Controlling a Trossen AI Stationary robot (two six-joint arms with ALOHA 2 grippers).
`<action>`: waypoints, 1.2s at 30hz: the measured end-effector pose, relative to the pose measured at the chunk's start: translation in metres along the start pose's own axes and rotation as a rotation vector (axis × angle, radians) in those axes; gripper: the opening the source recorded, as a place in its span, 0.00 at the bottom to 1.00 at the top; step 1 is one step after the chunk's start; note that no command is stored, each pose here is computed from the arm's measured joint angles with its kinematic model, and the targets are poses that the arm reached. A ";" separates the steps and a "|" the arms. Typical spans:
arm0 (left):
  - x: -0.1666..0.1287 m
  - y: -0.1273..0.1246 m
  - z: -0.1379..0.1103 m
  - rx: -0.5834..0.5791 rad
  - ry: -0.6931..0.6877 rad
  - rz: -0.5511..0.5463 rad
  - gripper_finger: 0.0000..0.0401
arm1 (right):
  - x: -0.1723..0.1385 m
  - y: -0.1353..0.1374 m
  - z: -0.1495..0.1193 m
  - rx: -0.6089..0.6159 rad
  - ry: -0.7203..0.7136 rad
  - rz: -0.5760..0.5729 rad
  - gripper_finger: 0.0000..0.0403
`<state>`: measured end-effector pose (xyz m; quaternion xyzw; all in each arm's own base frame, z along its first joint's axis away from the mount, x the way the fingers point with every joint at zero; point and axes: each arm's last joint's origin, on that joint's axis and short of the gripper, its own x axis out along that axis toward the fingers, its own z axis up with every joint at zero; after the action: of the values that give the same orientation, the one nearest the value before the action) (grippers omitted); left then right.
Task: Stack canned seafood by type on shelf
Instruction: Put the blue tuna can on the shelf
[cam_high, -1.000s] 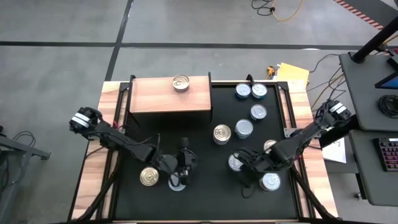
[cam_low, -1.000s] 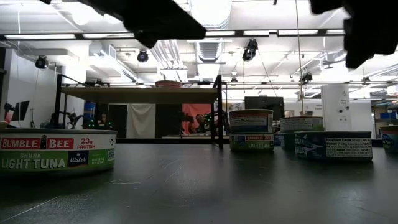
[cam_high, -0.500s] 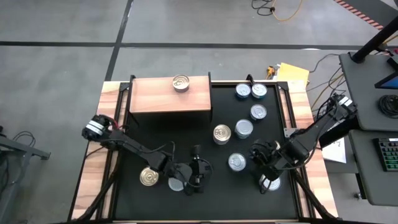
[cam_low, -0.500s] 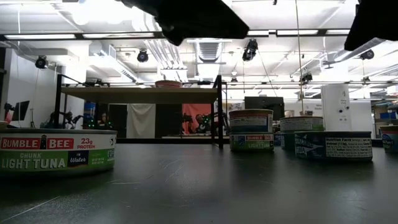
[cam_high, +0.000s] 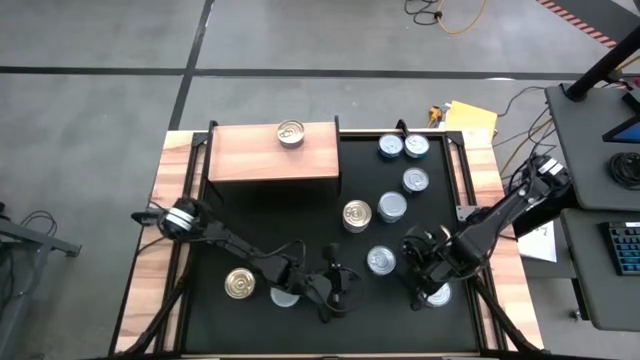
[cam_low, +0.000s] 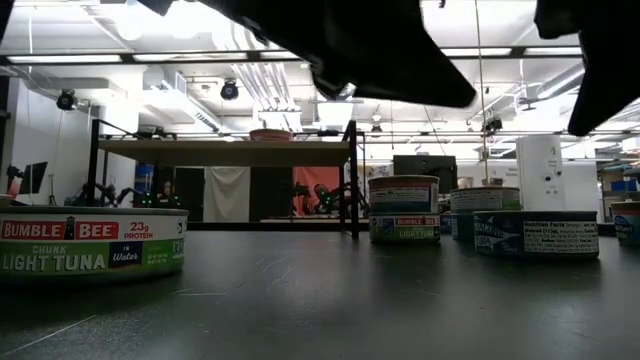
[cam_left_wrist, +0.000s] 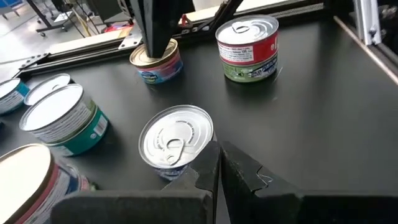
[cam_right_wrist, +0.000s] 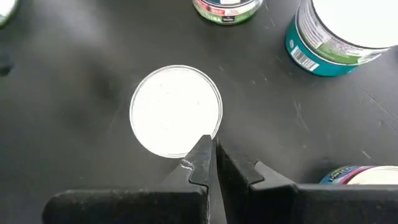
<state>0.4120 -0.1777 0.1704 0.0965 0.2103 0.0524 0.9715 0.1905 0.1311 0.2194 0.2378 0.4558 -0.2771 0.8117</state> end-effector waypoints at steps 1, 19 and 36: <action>0.004 -0.001 0.000 0.003 0.001 0.003 0.00 | 0.003 0.001 -0.001 0.004 0.000 -0.009 0.03; 0.043 0.014 -0.027 -0.024 0.061 0.142 0.00 | 0.036 0.013 -0.014 0.024 -0.049 -0.139 0.03; 0.057 0.007 -0.037 -0.013 0.071 0.165 0.00 | 0.049 0.007 -0.019 0.060 -0.148 -0.117 0.03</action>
<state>0.4473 -0.1570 0.1159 0.1052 0.2353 0.1372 0.9564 0.2045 0.1368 0.1688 0.2141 0.3989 -0.3543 0.8182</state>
